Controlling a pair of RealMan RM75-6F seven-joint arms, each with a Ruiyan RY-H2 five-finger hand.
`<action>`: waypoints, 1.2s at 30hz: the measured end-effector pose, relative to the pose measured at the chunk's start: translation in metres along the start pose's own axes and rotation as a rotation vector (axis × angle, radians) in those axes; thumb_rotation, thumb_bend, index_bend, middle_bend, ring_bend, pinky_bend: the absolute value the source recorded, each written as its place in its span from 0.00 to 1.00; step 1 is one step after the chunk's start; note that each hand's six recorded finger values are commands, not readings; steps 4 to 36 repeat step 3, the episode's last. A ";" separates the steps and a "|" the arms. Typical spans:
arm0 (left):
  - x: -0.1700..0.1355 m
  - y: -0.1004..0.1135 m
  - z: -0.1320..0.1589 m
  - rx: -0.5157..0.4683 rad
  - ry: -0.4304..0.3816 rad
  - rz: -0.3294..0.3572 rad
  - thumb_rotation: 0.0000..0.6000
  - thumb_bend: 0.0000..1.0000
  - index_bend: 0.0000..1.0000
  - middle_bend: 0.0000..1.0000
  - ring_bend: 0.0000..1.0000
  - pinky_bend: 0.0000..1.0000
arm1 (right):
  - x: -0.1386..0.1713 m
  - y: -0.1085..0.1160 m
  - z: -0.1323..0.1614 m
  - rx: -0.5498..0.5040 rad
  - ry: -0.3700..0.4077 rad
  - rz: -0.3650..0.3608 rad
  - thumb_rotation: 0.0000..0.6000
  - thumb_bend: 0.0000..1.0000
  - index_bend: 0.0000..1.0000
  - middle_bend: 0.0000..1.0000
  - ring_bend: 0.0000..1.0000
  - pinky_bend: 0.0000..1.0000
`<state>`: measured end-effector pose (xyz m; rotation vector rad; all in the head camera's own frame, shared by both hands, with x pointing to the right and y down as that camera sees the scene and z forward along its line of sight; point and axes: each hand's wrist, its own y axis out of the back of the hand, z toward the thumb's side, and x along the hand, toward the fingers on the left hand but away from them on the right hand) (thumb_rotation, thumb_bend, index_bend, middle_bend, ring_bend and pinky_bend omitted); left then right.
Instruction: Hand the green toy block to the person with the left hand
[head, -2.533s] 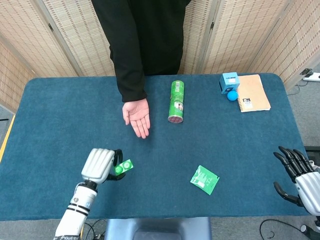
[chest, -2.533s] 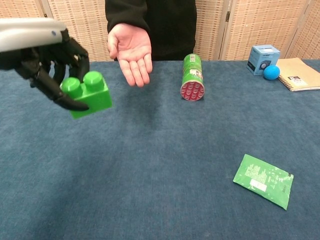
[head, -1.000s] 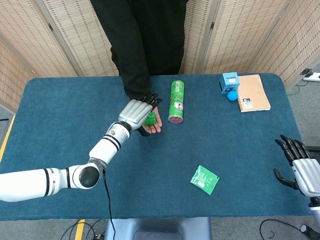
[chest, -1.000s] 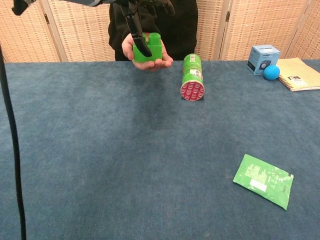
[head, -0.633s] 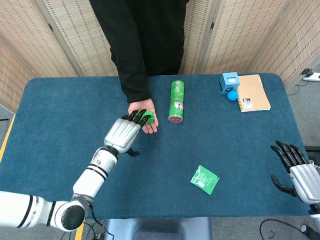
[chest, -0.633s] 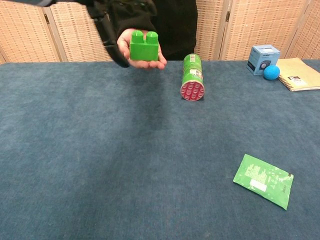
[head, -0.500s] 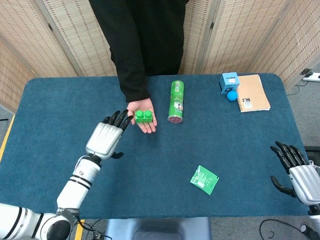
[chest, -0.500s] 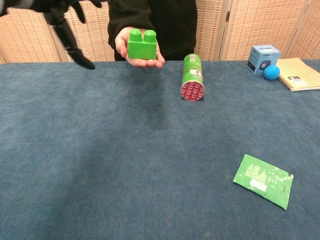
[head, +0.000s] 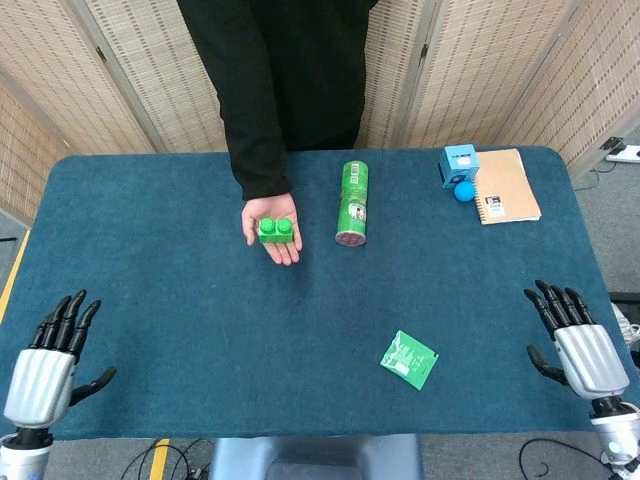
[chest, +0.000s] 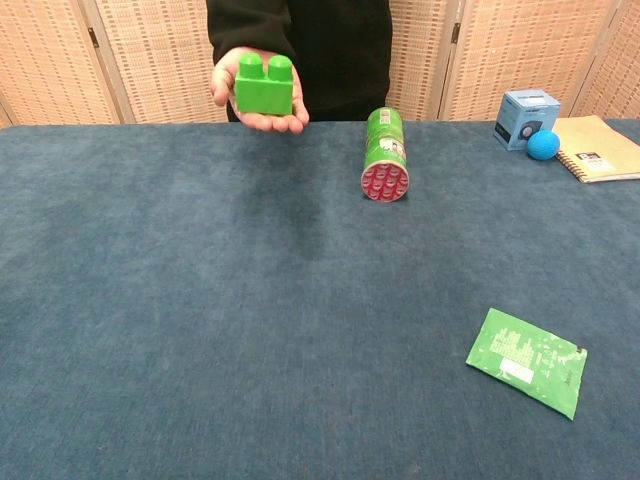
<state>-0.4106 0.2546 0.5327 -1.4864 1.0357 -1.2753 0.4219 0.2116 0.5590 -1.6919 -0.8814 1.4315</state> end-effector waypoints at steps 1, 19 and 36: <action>-0.011 -0.004 -0.012 -0.012 0.027 -0.005 1.00 0.14 0.00 0.00 0.01 0.22 | -0.001 0.000 0.000 0.001 -0.005 -0.002 1.00 0.32 0.00 0.00 0.00 0.00; -0.026 -0.009 -0.027 -0.029 0.068 -0.014 1.00 0.14 0.00 0.00 0.01 0.22 | -0.004 0.000 0.000 0.003 -0.014 -0.008 1.00 0.32 0.00 0.00 0.00 0.00; -0.026 -0.009 -0.027 -0.029 0.068 -0.014 1.00 0.14 0.00 0.00 0.01 0.22 | -0.004 0.000 0.000 0.003 -0.014 -0.008 1.00 0.32 0.00 0.00 0.00 0.00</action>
